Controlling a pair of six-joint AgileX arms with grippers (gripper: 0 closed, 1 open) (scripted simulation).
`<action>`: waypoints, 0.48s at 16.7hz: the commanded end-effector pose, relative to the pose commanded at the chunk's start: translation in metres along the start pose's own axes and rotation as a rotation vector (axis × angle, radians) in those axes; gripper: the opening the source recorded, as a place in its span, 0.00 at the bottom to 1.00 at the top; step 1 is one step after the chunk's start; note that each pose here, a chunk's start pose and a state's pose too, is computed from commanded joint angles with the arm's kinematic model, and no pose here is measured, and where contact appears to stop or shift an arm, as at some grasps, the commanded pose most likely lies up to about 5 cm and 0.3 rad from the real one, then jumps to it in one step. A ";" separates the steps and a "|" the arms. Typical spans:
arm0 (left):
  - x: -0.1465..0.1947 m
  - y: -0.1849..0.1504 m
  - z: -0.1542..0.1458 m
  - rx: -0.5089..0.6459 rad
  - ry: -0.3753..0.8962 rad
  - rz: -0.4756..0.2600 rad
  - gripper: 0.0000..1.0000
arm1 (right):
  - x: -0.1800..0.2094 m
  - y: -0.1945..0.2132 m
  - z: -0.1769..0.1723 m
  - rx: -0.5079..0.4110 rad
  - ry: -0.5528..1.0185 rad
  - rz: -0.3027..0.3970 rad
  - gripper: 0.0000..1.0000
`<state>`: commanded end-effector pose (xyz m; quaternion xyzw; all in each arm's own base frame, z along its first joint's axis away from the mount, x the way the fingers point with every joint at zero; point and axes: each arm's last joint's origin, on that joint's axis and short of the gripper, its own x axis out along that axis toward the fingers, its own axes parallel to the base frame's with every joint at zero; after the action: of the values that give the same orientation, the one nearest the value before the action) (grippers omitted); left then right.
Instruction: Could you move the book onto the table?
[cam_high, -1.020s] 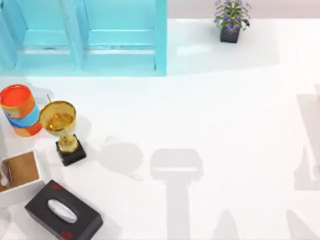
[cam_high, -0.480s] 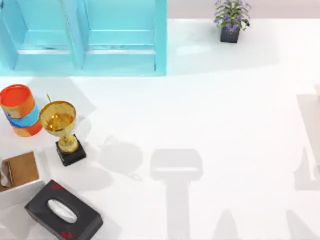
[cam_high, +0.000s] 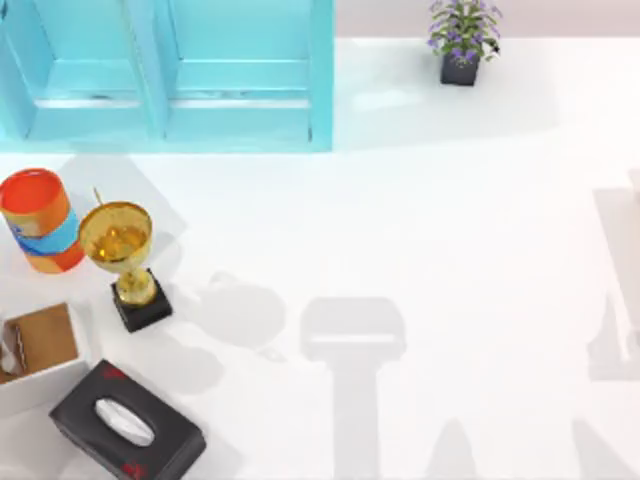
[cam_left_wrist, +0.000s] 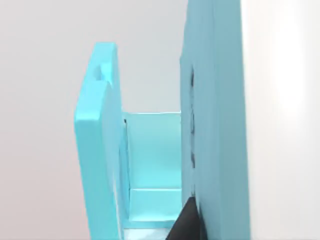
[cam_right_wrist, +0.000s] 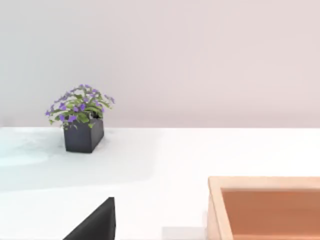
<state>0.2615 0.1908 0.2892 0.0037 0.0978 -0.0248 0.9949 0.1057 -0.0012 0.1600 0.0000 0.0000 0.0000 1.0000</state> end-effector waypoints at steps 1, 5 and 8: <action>0.003 -0.003 0.002 -0.005 -0.005 -0.002 0.00 | 0.000 0.000 0.000 0.000 0.000 0.000 1.00; 0.026 -0.036 0.026 -0.050 -0.071 -0.029 0.00 | 0.000 0.000 0.000 0.000 0.000 0.000 1.00; 0.045 -0.082 0.059 -0.122 -0.185 -0.080 0.00 | 0.000 0.000 0.000 0.000 0.000 0.000 1.00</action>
<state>0.3127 0.1056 0.3380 -0.0629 0.0070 -0.0589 0.9963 0.1057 -0.0012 0.1600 0.0000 0.0000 0.0000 1.0000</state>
